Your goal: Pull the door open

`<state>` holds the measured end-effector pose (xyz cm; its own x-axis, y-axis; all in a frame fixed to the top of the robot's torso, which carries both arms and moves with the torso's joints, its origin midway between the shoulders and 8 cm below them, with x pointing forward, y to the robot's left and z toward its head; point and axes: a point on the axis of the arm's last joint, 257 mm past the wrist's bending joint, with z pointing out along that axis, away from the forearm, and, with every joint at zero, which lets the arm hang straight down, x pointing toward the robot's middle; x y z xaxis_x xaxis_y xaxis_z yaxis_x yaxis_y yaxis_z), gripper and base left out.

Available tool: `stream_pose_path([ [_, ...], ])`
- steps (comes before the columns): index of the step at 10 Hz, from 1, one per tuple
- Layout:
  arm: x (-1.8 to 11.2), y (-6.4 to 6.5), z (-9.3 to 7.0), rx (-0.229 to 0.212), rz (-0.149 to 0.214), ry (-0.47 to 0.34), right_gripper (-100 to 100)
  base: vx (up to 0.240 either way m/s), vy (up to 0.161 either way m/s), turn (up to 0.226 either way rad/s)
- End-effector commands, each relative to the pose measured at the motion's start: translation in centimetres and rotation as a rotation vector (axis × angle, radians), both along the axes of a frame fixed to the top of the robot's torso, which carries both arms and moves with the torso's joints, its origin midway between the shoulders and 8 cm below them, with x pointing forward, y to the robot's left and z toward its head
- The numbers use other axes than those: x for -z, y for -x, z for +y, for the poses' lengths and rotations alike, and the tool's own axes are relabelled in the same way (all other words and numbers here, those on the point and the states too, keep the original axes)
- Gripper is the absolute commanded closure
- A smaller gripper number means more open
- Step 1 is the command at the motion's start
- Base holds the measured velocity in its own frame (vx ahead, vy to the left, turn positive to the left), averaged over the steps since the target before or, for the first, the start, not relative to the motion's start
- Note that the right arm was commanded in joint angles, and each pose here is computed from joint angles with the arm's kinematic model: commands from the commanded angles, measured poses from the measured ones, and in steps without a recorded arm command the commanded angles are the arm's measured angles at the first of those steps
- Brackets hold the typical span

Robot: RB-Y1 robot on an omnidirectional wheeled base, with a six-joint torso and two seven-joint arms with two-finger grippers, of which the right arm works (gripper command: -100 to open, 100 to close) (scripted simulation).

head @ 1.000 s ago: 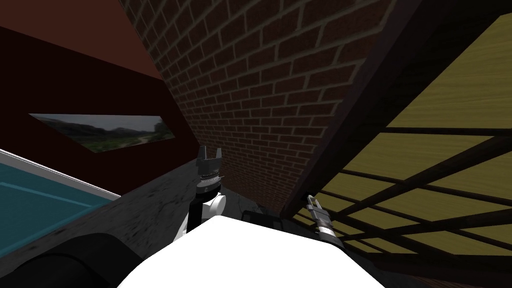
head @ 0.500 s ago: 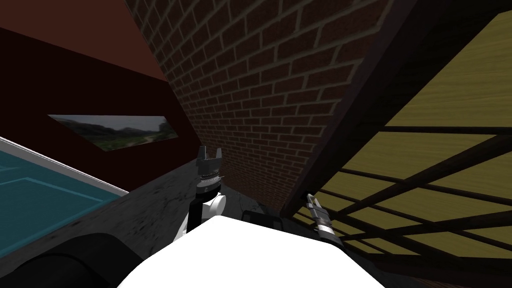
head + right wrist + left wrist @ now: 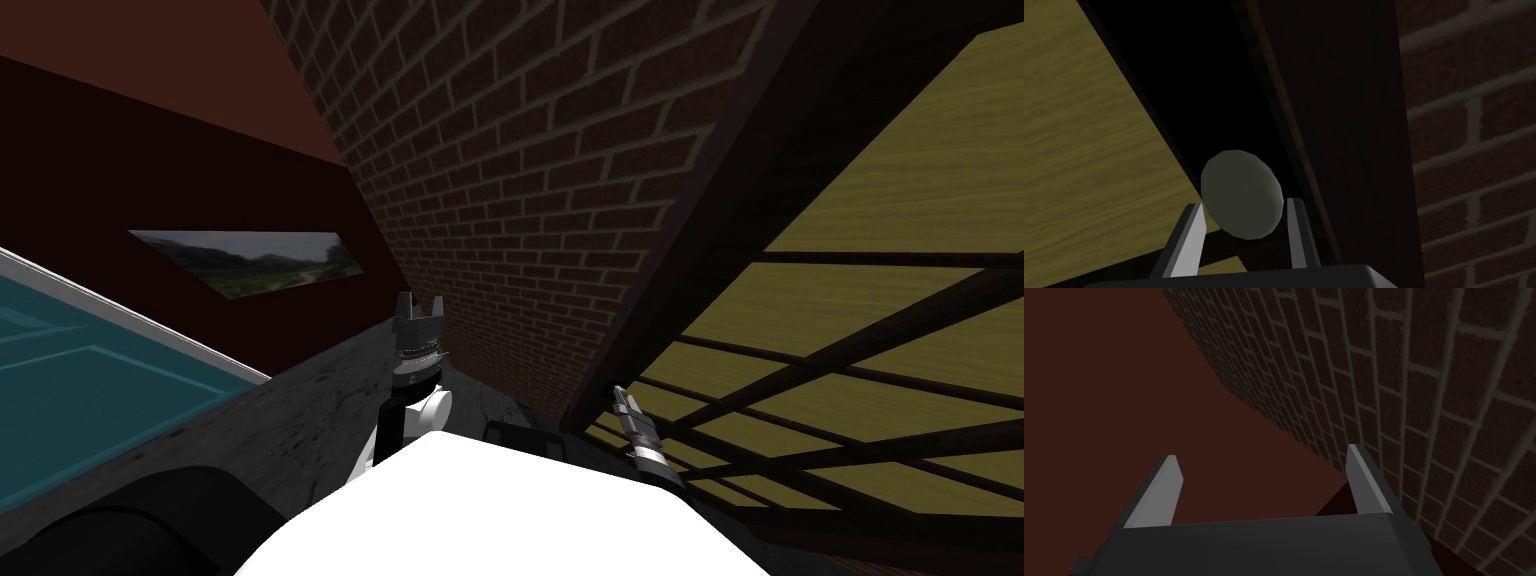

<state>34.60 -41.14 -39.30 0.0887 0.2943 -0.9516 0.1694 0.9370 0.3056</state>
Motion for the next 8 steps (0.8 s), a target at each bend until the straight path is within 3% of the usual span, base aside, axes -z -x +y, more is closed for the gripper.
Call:
stream_pose_path([
  [1, 0.07, -0.14, 0.21, -0.002, -0.014, -0.063, 100, -0.044, -0.012, 0.036],
  [8, -0.28, -0.89, 0.24, -0.005, -0.069, -0.275, 100, -0.038, -0.01, 0.033],
])
